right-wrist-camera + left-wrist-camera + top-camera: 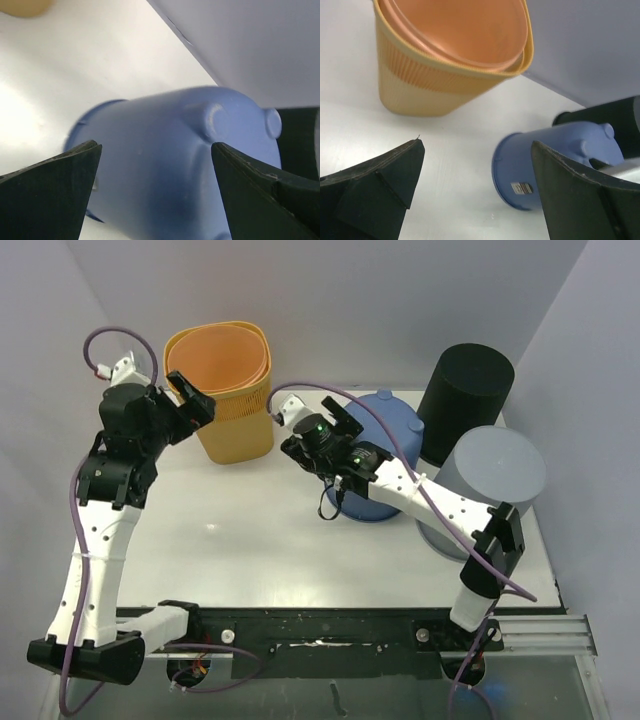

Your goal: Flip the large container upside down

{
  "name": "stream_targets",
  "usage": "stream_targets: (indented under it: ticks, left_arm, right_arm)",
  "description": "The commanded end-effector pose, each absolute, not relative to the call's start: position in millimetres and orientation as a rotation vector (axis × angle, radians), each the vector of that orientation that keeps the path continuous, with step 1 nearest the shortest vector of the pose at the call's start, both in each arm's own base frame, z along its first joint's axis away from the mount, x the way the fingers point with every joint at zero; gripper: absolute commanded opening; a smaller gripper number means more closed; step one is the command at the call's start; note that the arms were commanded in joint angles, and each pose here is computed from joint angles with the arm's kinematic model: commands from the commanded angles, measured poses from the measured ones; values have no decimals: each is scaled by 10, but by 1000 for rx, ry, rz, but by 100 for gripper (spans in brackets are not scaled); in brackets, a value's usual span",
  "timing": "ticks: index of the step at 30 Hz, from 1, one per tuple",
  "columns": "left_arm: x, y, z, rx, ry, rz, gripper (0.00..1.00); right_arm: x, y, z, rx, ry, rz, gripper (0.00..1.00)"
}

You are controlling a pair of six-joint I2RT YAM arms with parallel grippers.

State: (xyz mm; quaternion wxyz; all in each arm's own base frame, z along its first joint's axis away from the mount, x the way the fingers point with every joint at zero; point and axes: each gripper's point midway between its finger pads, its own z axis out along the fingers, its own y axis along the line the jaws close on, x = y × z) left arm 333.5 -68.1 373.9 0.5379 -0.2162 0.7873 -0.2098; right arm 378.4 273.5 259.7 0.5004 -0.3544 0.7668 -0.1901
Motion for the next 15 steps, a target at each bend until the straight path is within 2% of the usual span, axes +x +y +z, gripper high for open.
stream_targets:
  ticks: [1,4,9,11,15]
  left_arm:
    - [3600,-188,4289,-477,1676,-183,91]
    - [3913,-58,4226,-431,1723,-34,92]
    - [4431,-27,4137,-334,1856,58,92]
    - [4581,-74,4109,-295,1889,35,89]
    - [4822,-241,4029,-228,1945,-38,76]
  right_arm:
    - [3504,3151,3241,-928,1721,-96,98]
    - [3354,3261,3352,-973,1670,36,98]
    - [3279,3179,3356,-984,1674,43,98]
    - [3254,3149,3317,-994,1681,44,98]
    - [3226,3048,3239,-1011,1716,6,98]
